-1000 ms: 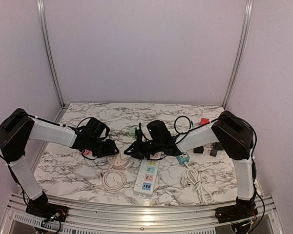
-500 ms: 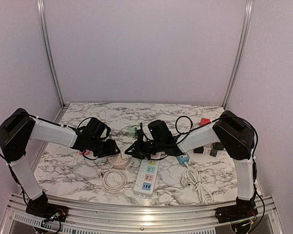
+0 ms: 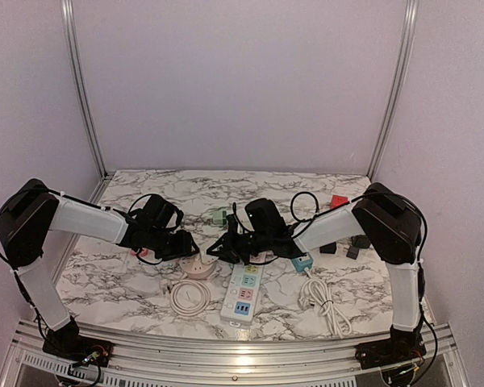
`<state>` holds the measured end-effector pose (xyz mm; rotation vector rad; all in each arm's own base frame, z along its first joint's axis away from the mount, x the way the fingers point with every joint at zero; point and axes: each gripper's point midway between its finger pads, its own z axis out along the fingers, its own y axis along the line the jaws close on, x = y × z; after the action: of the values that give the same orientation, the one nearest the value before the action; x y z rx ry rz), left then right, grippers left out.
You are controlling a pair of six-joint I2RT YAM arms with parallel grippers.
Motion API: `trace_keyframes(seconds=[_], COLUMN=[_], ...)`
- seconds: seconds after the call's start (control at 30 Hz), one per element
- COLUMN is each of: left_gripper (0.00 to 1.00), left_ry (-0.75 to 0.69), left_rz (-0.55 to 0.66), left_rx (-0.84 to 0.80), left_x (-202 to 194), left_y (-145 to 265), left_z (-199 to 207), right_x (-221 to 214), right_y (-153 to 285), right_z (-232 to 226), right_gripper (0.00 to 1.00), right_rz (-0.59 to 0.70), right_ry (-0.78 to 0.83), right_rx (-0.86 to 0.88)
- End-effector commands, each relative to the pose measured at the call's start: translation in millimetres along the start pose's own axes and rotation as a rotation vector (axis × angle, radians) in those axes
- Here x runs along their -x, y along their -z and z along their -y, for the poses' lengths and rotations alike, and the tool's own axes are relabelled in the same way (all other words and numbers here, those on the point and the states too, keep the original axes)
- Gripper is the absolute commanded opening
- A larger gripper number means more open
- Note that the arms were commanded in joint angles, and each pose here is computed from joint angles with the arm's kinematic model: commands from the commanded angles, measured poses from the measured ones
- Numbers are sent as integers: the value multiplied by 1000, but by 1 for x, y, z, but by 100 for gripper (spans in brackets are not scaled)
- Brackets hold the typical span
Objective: Pull the plug off the socket
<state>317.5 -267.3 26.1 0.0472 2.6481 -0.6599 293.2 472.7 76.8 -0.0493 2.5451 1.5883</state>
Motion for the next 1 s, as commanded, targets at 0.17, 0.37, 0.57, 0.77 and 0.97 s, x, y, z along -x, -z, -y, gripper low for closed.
trace_keyframes(seconds=[0.17,0.37,0.57,0.77,0.97], left_gripper=[54,54,54,54,54], left_ry=[-1,-2,-4,-9,-29], left_rz=[-271,-269,-268,-253,-211], left_rx=[175,172,171,154,119], left_x=[-84,-83,-83,-76,-54], left_y=[-13,-13,-12,-8,0], left_z=[-52,-51,-51,-44,-25], right_x=[22,21,22,29,50], right_y=[41,47,53,59,75], right_z=[-143,-155,-162,-150,-124], right_gripper=[0,0,0,0,0], right_rz=[84,84,93,127,188], right_ry=[226,228,238,243,295], right_rx=[370,409,412,347,185])
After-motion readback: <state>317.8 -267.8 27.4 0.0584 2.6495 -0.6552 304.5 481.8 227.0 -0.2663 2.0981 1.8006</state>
